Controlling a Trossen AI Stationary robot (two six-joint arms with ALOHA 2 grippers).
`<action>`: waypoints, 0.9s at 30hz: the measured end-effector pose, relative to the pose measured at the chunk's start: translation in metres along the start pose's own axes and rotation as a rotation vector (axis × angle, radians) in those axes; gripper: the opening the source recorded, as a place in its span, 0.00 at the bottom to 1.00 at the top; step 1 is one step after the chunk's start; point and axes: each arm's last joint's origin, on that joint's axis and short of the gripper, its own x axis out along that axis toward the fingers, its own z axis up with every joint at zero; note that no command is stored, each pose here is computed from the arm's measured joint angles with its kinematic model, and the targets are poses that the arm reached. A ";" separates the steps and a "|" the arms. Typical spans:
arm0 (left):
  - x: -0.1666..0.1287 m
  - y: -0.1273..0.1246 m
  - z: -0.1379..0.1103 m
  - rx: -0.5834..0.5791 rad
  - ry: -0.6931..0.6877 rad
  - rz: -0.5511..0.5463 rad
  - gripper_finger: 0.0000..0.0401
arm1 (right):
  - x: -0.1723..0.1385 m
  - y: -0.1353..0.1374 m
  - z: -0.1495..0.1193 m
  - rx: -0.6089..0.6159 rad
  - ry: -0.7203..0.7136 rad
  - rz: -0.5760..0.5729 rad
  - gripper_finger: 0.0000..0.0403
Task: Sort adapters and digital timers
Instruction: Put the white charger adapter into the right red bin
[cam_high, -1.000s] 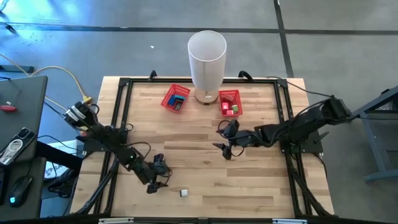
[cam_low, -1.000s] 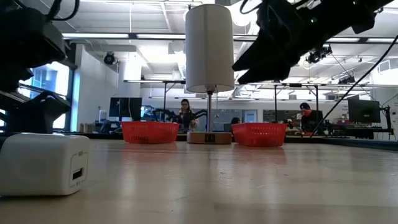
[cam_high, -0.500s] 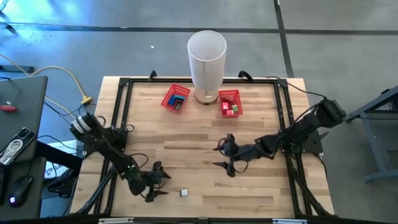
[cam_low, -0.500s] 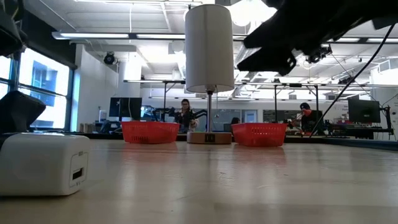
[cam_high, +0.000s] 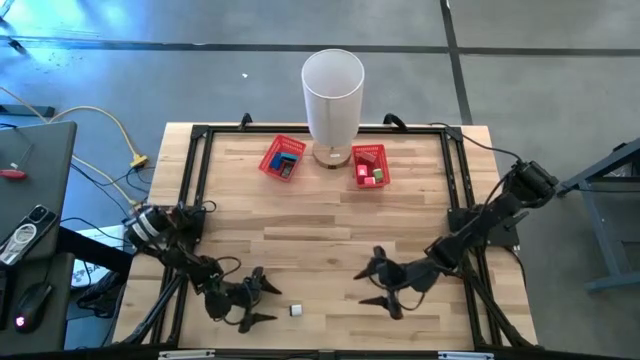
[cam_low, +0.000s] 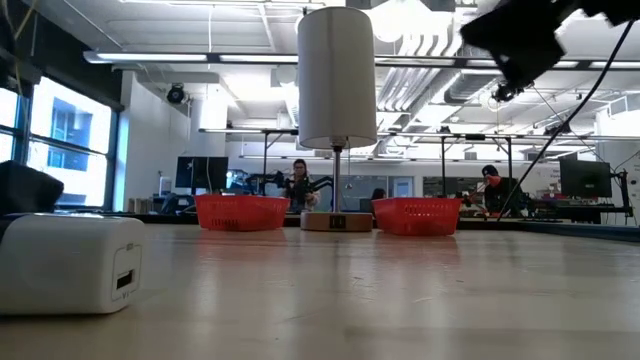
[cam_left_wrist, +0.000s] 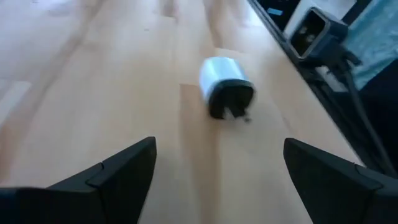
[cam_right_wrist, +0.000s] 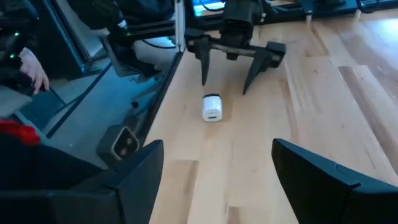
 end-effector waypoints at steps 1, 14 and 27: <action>0.000 -0.002 0.000 0.001 -0.004 0.000 0.85 | -0.001 0.003 -0.001 -0.004 -0.004 0.000 0.71; 0.027 -0.020 0.004 0.171 -0.020 0.050 0.85 | -0.010 0.022 -0.009 -0.002 -0.016 0.001 0.71; 0.045 -0.014 0.004 0.238 -0.050 0.095 0.85 | -0.002 0.018 -0.015 -0.006 -0.001 -0.020 0.71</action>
